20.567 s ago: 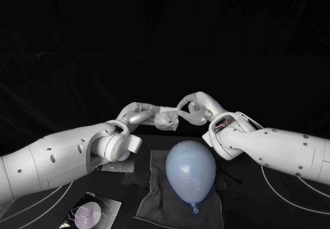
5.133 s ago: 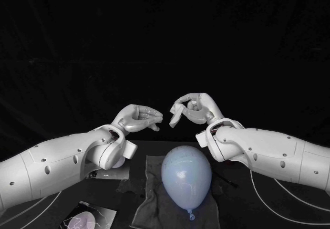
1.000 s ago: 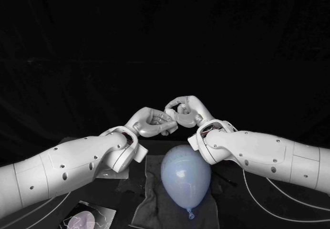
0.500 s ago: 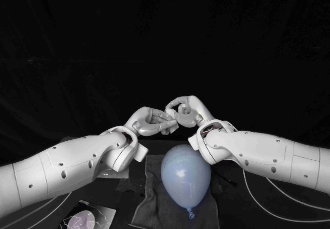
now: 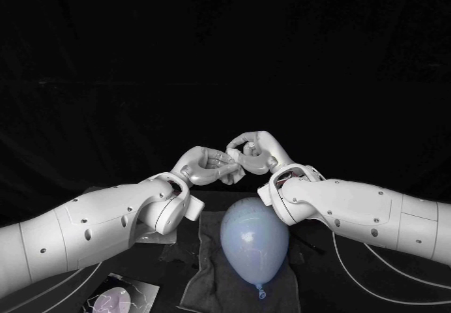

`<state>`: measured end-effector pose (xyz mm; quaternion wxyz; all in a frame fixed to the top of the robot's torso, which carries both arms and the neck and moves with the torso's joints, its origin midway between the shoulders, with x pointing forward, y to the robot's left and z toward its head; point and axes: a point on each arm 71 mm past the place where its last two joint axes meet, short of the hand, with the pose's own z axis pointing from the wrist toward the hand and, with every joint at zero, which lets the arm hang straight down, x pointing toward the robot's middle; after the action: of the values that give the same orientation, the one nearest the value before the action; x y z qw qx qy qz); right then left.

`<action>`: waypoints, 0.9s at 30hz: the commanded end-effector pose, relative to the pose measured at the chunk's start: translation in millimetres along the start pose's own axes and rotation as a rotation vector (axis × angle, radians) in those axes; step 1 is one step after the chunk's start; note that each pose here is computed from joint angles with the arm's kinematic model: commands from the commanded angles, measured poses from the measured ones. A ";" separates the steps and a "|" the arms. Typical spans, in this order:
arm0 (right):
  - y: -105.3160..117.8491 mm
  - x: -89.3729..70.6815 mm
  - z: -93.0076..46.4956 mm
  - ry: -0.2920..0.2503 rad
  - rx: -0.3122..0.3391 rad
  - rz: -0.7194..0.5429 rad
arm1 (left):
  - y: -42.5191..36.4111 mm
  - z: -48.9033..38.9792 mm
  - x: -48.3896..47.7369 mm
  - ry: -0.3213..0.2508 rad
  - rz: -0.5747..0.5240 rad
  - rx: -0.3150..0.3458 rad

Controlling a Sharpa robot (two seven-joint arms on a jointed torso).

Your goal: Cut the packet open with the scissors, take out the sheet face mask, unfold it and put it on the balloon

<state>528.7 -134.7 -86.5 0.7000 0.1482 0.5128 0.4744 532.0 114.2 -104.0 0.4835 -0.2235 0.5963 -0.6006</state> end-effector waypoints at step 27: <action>-8.8 -10.8 -0.6 -0.018 -0.007 -0.047 | 6.3 -18.5 -26.8 -0.093 -0.006 0.007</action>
<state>533.4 -149.3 -87.5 0.7127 0.1465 0.5106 0.4581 531.4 148.3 -107.1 0.4959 -0.2644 0.5783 -0.5914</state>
